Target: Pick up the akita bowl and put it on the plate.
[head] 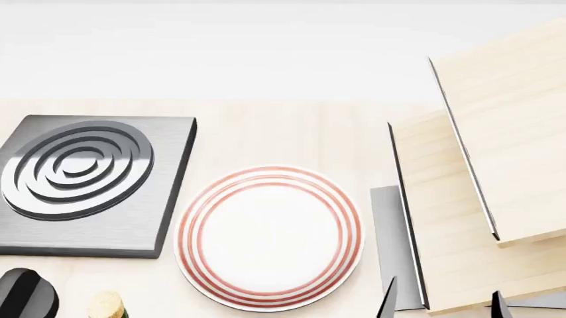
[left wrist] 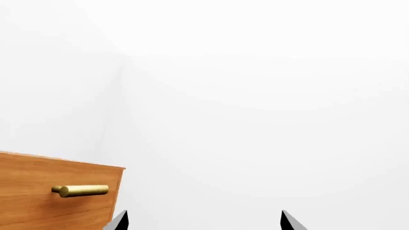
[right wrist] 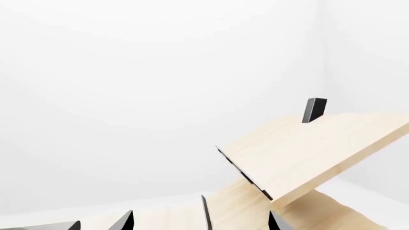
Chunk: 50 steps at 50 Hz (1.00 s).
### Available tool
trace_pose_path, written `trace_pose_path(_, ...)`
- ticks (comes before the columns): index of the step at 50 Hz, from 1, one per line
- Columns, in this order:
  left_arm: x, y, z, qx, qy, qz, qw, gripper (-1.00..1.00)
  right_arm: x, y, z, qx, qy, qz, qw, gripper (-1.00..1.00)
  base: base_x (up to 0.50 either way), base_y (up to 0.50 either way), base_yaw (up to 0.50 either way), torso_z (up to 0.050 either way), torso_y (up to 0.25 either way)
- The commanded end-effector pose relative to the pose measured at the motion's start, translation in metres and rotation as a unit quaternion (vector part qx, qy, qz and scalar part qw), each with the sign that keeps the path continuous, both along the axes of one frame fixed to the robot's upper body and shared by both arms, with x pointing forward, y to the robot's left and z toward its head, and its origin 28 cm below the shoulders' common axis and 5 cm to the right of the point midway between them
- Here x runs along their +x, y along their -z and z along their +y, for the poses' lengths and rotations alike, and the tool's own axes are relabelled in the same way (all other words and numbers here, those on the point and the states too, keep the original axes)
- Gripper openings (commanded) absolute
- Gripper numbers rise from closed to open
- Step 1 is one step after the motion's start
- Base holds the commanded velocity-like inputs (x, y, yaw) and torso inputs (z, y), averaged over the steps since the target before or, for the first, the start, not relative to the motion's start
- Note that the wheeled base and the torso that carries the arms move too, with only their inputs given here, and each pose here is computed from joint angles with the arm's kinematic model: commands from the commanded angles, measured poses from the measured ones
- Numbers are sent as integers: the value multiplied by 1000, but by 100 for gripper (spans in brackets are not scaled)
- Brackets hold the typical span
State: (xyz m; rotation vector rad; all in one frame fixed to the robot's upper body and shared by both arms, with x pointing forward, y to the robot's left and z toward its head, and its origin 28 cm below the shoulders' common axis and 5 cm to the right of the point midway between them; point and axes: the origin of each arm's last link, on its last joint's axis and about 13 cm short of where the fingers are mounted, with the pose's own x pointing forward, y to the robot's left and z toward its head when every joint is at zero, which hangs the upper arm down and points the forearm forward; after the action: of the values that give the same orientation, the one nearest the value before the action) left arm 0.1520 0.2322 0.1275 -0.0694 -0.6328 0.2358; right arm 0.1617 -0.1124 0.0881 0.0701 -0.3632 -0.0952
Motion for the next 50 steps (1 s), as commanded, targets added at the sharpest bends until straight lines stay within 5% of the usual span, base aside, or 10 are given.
trace_pose_path(1,-8,-16,12,34,-35,-4,999,100,1,1,0,2,-1,2,1000,100,0,0,0,0,0)
trace_pose_path(17,-21,-58,46,145,-93,33,985,100,1,4,2,1,-6,7,1000,100,0,0,0,0,0)
trace_pose_path(26,-28,-96,75,171,-142,35,974,100,2,7,7,-5,-17,13,1000,100,0,0,0,0,0)
trace_pose_path(50,-26,-136,110,166,-185,88,965,100,5,11,11,-13,-23,24,999,100,0,0,0,0,0)
